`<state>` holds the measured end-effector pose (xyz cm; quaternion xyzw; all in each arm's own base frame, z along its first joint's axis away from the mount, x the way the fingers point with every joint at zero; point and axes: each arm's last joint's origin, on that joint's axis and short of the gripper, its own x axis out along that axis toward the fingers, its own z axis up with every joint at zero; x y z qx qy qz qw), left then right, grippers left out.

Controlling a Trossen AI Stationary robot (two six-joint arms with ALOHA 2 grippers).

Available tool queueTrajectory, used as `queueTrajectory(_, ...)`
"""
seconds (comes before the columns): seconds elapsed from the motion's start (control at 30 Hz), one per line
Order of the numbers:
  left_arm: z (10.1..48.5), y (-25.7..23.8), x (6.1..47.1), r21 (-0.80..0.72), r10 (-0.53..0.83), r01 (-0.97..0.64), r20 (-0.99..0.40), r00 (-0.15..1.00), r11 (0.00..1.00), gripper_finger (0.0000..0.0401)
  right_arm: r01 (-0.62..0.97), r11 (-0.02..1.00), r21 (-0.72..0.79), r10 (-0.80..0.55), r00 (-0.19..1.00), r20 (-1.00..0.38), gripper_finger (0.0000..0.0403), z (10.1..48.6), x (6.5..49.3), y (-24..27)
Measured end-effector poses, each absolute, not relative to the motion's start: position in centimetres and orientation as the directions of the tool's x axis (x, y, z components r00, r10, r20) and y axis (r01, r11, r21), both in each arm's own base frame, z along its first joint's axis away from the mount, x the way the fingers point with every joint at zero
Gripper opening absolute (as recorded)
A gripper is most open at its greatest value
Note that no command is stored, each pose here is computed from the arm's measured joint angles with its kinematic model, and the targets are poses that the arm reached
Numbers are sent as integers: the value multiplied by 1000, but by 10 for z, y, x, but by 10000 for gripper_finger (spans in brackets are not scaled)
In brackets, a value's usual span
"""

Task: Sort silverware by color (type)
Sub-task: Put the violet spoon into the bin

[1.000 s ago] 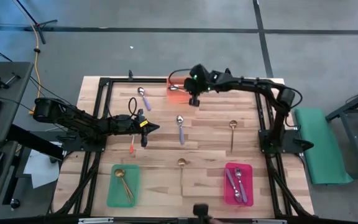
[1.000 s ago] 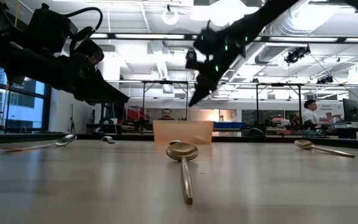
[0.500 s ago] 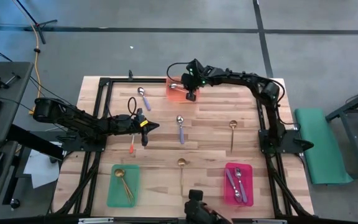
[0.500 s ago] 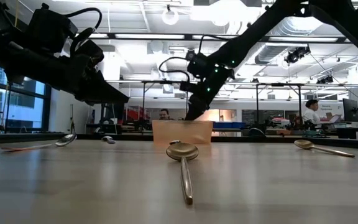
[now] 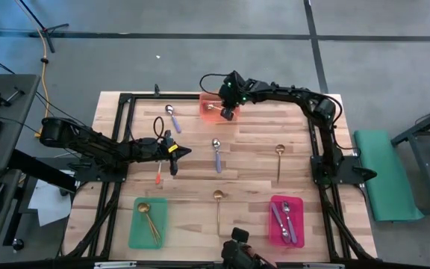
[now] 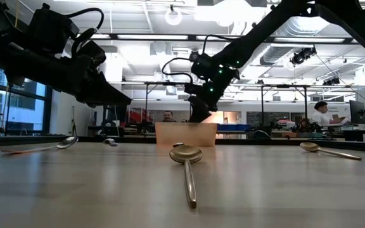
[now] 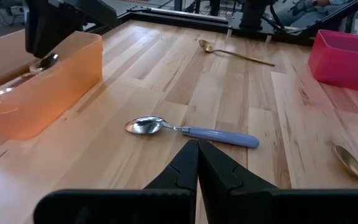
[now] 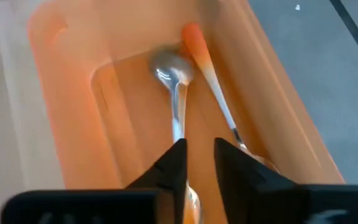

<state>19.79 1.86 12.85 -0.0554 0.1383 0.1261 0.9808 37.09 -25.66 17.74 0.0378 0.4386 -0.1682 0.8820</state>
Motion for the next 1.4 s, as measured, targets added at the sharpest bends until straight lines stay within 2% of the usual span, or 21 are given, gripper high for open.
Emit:
queueTrajectory(0.1,128,19,198,-74,232,-263,-285,930,962,0,333,939,-83,-270,568,-777,89,186,370,-255)
queueTrajectory(0.2,128,19,198,-74,233,-264,-285,930,962,0,338,934,-117,-306,585,-752,88,202,368,-251)
queueTrajectory(0.3,129,19,198,-71,236,-266,-285,929,961,0,338,928,-153,-340,610,-715,63,220,368,-247)
queueTrajectory(0.43,129,19,198,-66,237,-266,-285,929,962,0,315,934,-165,-346,697,-628,11,231,369,-239)
queueTrajectory(0.8,127,19,198,-55,237,-265,-296,925,963,0,311,947,-82,-312,823,-474,3,184,370,-204)
queueTrajectory(1.1,127,19,197,-54,237,-265,-300,924,963,0,300,953,-43,-299,908,-295,0,193,343,-164)
queueTrajectory(1.27,127,19,197,-55,237,-265,-299,924,963,0,305,952,-19,-301,923,-239,0,192,318,-141)
queueTrajectory(1.4,127,19,197,-55,237,-265,-299,924,963,0,289,957,0,-287,949,-129,0,187,297,-125)
